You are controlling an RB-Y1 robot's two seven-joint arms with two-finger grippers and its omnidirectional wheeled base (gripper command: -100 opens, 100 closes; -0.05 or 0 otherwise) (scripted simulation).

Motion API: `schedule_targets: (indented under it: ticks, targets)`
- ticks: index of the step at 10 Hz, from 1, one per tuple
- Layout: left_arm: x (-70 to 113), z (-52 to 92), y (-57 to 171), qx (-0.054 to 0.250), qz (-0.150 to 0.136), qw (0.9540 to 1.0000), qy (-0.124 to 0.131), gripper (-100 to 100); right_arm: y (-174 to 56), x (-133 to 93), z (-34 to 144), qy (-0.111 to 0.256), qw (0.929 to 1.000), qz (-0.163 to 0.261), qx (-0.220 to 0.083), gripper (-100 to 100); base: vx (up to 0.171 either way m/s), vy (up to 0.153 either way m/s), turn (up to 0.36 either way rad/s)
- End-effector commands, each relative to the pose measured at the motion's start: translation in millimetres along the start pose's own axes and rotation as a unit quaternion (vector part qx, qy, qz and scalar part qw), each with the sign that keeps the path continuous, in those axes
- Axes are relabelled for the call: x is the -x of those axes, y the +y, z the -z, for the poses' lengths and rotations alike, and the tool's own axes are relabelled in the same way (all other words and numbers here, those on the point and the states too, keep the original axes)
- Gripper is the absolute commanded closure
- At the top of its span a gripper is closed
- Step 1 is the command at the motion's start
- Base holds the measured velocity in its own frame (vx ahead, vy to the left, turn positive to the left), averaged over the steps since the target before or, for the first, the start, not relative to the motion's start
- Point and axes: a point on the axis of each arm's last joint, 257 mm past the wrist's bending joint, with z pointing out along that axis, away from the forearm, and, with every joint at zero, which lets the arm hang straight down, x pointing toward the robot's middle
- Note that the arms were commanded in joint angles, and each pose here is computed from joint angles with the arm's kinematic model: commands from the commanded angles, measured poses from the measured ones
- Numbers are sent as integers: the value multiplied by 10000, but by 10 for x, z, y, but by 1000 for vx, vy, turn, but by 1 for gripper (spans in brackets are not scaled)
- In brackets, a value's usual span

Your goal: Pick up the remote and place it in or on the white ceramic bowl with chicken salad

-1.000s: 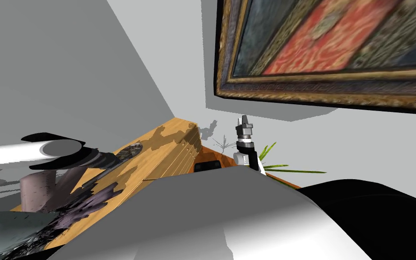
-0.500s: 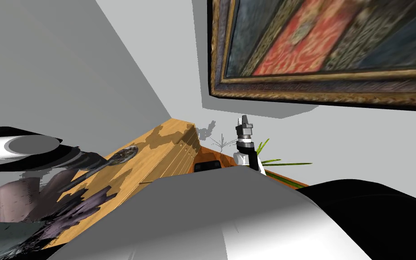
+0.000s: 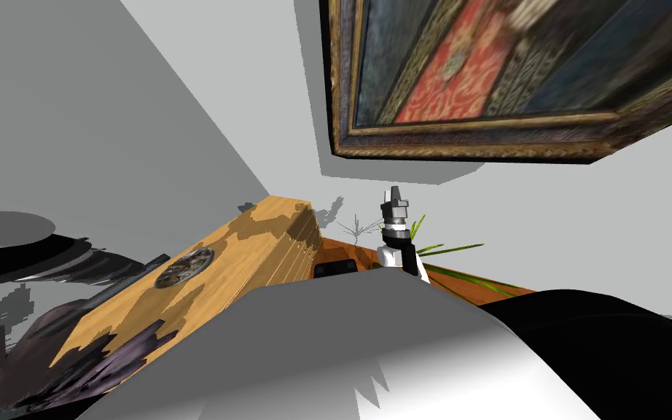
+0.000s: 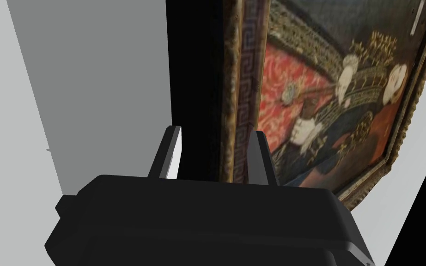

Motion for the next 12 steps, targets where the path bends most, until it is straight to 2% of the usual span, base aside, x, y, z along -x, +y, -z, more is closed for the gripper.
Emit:
schedule_targets:
  ticks: [1, 4, 7, 8, 9, 12]
  targets:
    - [149, -42, 45, 165, 239, 9994, -205, 100, 0, 0, 0, 0, 10000, 0, 0, 0, 34, 151, -256]
    - [301, -175, 183, 431, 448, 9972, -424, 100, 0, 0, 0, 0, 10000, 0, 0, 0, 22, 135, -102]
    - [440, -406, 414, 771, 627, 9931, -624, 100, 0, 0, 0, 0, 10000, 1, 0, 0, 27, 122, -71]
    - [400, -365, 363, 710, 603, 9939, -583, 100, 0, 0, 0, 0, 10000, 0, -1, 0, 11, 51, -13]
    - [405, -375, 369, 719, 613, 9938, -590, -100, 0, 0, 0, -1, 10000, 0, -1, 0, 2, 9, 1]
    - [404, -374, 368, 718, 614, 9938, -590, -100, 0, 0, 0, -1, 10000, -1, -1, 0, 0, 0, 0]
